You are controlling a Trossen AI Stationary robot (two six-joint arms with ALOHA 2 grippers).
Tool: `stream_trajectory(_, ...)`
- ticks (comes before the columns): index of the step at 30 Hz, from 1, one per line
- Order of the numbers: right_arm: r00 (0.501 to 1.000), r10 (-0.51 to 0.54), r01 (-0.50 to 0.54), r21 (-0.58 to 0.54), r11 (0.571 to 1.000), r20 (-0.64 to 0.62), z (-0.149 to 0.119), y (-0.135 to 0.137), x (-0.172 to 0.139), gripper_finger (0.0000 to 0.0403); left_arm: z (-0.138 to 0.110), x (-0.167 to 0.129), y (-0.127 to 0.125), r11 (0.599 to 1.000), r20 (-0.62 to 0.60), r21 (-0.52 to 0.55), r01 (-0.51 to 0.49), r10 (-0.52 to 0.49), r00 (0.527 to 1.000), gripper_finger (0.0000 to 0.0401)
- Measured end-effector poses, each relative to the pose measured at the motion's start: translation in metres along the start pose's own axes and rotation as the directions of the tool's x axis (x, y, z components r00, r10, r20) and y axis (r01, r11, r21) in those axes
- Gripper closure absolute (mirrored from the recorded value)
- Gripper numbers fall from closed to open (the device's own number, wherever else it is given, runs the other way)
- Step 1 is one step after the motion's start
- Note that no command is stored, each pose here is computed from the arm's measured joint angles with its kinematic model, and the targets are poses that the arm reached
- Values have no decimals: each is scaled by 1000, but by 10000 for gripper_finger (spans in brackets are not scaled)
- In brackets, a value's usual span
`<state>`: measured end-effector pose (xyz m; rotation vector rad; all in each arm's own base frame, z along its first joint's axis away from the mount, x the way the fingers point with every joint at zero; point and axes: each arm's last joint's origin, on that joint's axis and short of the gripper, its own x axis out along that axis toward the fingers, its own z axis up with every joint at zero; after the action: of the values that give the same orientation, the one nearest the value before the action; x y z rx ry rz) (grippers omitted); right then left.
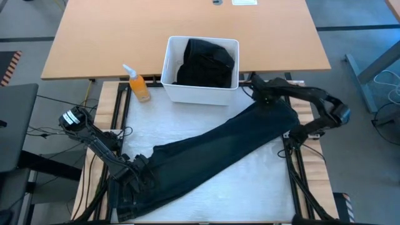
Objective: Fold laundry
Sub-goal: Fold the blue long pants
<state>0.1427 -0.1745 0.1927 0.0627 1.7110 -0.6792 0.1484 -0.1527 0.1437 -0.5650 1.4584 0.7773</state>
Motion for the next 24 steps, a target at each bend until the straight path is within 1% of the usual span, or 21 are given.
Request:
stream_trajectory(3,997,4,-15,-140,990,-82,6,5,14,240,0,0,0,1000,-8,5,-2,2,1000,401)
stream_trajectory(5,992,-36,8,-223,975,-123,10,9,21,240,1,0,0,1000,-10,10,-2,2,1000,401)
stream_trajectory(8,979,-129,77,-299,951,-155,20,12,31,240,4,0,0,1000,-18,5,-3,3,1000,401)
stream_trajectory(9,976,-144,86,-319,944,-164,22,14,34,240,4,0,0,1000,-20,5,-4,4,1000,401)
stream_trajectory(13,968,-134,39,-403,914,-213,27,20,48,240,6,0,0,1000,-22,21,-3,4,1000,401)
stream_trajectory(15,960,-148,30,-435,900,-239,29,22,56,246,7,0,0,1000,-22,28,-3,4,1000,401)
stream_trajectory(17,954,-153,21,-450,893,-259,31,24,61,265,7,0,0,1000,-19,29,-5,6,1000,401)
stream_trajectory(18,951,-154,15,-457,889,-267,31,25,62,282,7,0,0,1000,-19,29,-6,7,1000,401)
stream_trajectory(19,949,-154,9,-467,884,-274,31,25,63,304,7,0,0,1000,-19,30,-6,7,1000,401)
stream_trajectory(21,945,-167,9,-488,873,-281,30,27,62,359,7,0,0,999,-19,32,-6,6,1000,401)
stream_trajectory(22,939,-196,30,-501,865,-282,30,27,60,379,7,0,0,999,-18,33,-6,7,1000,401)
stream_trajectory(24,918,-280,97,-527,844,-280,29,27,53,385,7,0,0,999,-17,33,-6,6,1000,401)
